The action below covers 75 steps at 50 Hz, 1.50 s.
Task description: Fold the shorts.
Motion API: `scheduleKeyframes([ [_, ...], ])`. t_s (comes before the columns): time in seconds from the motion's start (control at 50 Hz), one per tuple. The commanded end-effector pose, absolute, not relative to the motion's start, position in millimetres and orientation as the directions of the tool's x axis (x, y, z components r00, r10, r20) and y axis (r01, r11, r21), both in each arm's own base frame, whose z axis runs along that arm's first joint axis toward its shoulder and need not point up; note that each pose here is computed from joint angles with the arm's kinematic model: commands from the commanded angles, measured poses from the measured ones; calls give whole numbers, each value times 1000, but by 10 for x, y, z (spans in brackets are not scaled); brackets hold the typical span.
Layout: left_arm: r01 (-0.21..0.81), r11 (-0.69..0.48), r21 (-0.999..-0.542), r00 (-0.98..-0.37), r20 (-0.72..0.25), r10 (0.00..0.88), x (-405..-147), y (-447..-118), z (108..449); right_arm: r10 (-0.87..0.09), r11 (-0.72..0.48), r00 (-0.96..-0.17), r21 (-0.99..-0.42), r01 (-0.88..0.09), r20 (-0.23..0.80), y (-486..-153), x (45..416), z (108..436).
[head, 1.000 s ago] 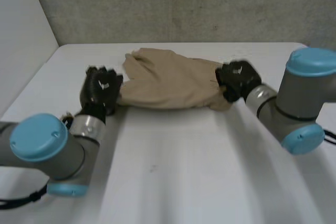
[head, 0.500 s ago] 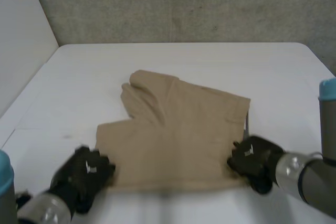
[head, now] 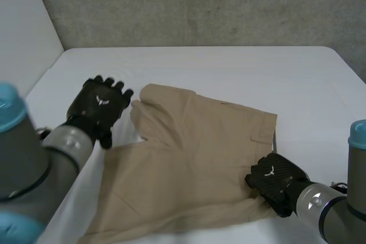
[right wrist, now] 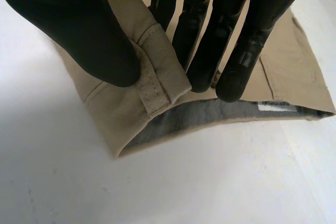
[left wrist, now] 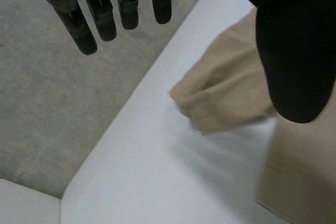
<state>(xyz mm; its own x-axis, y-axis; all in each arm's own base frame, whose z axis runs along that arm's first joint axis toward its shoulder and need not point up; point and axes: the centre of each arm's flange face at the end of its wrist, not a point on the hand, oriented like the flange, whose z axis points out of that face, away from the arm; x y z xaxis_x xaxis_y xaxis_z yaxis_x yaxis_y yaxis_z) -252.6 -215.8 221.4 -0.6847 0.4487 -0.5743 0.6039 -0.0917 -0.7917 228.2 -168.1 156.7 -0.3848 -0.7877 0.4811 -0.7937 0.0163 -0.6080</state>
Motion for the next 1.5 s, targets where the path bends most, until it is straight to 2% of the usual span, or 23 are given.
scheduleKeyframes([
  [0.02, 580, -119, -806, -666, -553, 501, -2869, -2906, 1797, -773, 2, -400, -630, -777, 492, -1694, 2308, 1539],
  [0.2, 515, -112, -850, -658, -476, 583, -3004, -3388, 1413, -768, -3, -403, -632, -775, 497, -1701, 2307, 1502],
  [0.28, 494, -97, -864, -685, -456, 569, -2984, -3598, 1311, -765, -5, -406, -634, -773, 501, -1706, 2305, 1489],
  [0.4, 499, -91, -862, -686, -457, 566, -2986, -3733, 1163, -763, 0, -410, -635, -773, 500, -1718, 2298, 1480],
  [0.52, 516, -76, -853, -693, -468, 548, -2970, -3718, 1143, -761, 3, -414, -635, -773, 500, -1727, 2289, 1477],
  [0.6, 559, -50, -827, -701, -504, 505, -2925, -3680, 1156, -758, -1, -414, -636, -772, 504, -1730, 2293, 1481],
  [0.76, 708, 2, -706, -644, -644, 413, -2726, -3445, 1282, -757, 8, -424, -642, -767, 498, -1733, 2290, 1479],
  [0.86, 736, 5, -677, -620, -670, 407, -2753, -3277, 1332, -755, 24, -444, -656, -754, 483, -1741, 2295, 1486],
  [1.12, 772, 28, -635, -581, -686, 439, -2763, -3178, 1144, -756, 34, -452, -662, -749, 473, -1733, 2293, 1480],
  [1.22, 755, 18, -656, -604, -683, 410, -2750, -3228, 1215, -758, 37, -454, -664, -747, 469, -1729, 2293, 1477],
  [1.3, 730, -26, -682, -632, -690, 354, -2745, -3281, 1422, -759, 35, -452, -664, -747, 469, -1721, 2298, 1474],
  [1.5, 733, -17, -680, -626, -685, 373, -2696, -3163, 1439, -760, 34, -450, -663, -748, 468, -1713, 2299, 1471],
])
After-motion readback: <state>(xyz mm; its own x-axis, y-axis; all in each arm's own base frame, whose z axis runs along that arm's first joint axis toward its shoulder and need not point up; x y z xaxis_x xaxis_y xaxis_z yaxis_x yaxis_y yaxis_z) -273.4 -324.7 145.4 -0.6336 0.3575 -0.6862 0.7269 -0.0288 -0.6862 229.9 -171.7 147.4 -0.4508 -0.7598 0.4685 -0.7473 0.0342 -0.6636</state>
